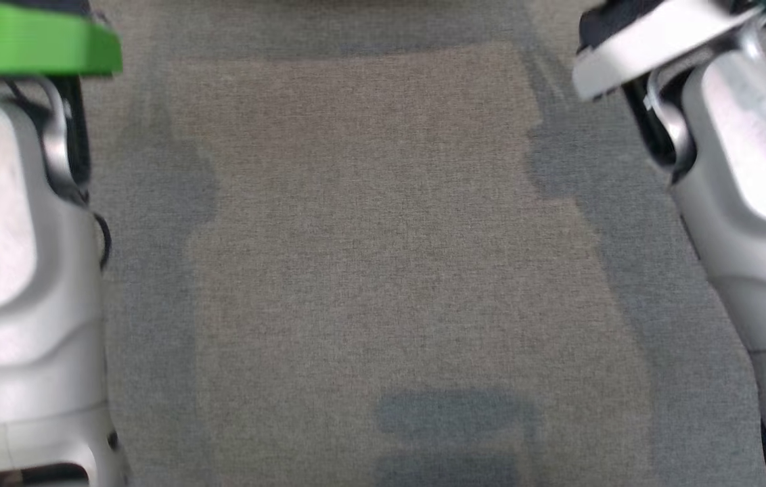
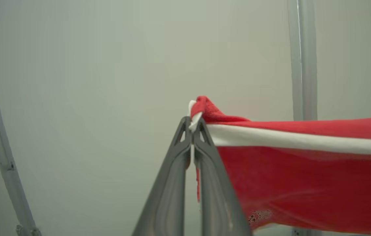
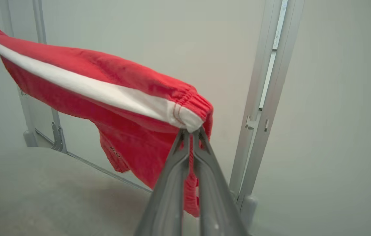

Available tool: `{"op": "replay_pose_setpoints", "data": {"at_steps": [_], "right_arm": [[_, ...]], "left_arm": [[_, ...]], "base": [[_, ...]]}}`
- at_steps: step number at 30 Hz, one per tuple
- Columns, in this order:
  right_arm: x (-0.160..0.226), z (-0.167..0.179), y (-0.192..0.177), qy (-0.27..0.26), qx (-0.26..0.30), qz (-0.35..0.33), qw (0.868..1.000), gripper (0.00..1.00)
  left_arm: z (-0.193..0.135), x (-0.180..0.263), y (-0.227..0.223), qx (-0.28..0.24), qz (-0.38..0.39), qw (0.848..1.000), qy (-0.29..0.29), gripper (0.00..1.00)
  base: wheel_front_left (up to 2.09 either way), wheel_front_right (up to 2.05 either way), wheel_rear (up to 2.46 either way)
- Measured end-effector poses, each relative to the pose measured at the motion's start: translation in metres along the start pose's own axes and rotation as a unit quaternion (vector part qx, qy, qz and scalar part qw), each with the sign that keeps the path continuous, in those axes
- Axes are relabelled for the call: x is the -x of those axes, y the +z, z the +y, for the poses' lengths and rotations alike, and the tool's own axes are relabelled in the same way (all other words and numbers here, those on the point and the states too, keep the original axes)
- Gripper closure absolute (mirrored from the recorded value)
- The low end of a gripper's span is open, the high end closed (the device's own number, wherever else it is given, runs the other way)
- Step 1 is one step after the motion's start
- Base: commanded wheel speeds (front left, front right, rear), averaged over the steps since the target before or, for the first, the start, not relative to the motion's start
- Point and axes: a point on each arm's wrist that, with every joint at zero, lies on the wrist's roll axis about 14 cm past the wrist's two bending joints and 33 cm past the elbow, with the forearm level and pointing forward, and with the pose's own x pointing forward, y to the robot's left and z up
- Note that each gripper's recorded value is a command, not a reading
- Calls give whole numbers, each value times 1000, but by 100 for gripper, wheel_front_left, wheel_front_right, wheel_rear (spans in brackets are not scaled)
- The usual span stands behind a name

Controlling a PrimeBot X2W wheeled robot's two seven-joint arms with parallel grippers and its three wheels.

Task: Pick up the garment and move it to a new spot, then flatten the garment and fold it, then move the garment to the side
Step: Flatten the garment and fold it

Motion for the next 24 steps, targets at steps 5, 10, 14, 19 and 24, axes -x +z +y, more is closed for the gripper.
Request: {"op": "replay_pose_setpoints", "data": {"at_steps": [5,10,14,19,24], "right_arm": [[45,32,-54,20,-44,82,995,100],[112,76,-93,47,-91,167,981,100],[153,100,-99,57,-118,202,971,100],[190,123,-92,55,-147,218,963,100],[223,146,-83,57,-165,230,957,100]], "left_arm": [[10,83,-74,28,133,990,34,100],[20,172,-115,53,237,966,82,100],[21,226,-125,74,287,949,104,100],[26,281,-120,87,320,933,140,100],[31,321,-109,85,334,926,157,100]], "base": [[0,0,0],[0,0,0],[0,0,0],[0,0,0],[0,0,0]]}}
